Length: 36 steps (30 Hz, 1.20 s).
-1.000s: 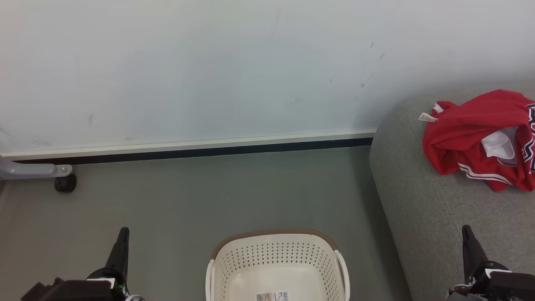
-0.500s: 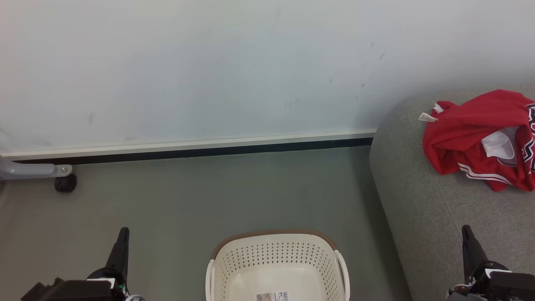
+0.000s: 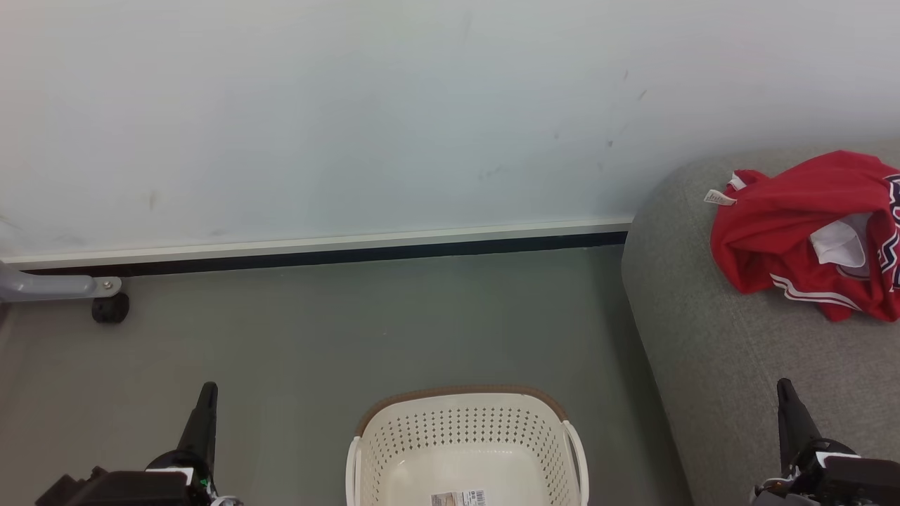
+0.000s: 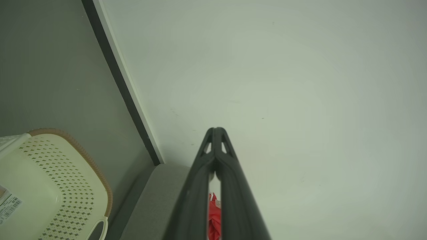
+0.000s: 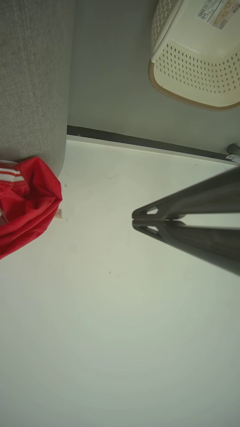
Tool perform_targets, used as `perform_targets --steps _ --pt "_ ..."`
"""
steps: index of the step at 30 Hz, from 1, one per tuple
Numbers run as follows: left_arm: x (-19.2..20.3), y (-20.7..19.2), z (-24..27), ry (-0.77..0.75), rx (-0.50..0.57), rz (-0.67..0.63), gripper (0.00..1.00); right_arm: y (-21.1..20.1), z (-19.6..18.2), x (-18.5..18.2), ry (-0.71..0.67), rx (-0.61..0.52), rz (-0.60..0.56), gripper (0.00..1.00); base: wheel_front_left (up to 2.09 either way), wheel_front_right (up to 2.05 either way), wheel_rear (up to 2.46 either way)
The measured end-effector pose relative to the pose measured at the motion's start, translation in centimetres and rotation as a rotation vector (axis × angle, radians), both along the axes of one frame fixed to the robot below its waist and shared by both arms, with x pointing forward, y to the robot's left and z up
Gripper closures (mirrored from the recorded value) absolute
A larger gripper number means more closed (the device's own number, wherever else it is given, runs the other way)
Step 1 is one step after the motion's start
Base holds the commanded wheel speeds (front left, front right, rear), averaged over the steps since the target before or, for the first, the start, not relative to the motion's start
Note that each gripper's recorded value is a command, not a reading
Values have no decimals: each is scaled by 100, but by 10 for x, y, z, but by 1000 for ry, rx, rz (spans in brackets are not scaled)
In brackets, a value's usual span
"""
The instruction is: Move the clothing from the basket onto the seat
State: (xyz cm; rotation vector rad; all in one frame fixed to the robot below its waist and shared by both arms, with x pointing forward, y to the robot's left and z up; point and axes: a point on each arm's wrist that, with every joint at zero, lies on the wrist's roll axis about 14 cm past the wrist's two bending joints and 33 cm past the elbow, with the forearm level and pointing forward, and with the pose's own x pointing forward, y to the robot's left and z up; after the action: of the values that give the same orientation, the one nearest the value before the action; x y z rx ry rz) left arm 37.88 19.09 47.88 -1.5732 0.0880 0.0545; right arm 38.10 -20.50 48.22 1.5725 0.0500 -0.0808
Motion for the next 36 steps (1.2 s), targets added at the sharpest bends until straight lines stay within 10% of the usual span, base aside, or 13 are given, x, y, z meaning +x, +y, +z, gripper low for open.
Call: perform_targets --steps 36 --pt "0 0 0 0 0 0 100 0 0 0 0 0 0 100 0 0 0"
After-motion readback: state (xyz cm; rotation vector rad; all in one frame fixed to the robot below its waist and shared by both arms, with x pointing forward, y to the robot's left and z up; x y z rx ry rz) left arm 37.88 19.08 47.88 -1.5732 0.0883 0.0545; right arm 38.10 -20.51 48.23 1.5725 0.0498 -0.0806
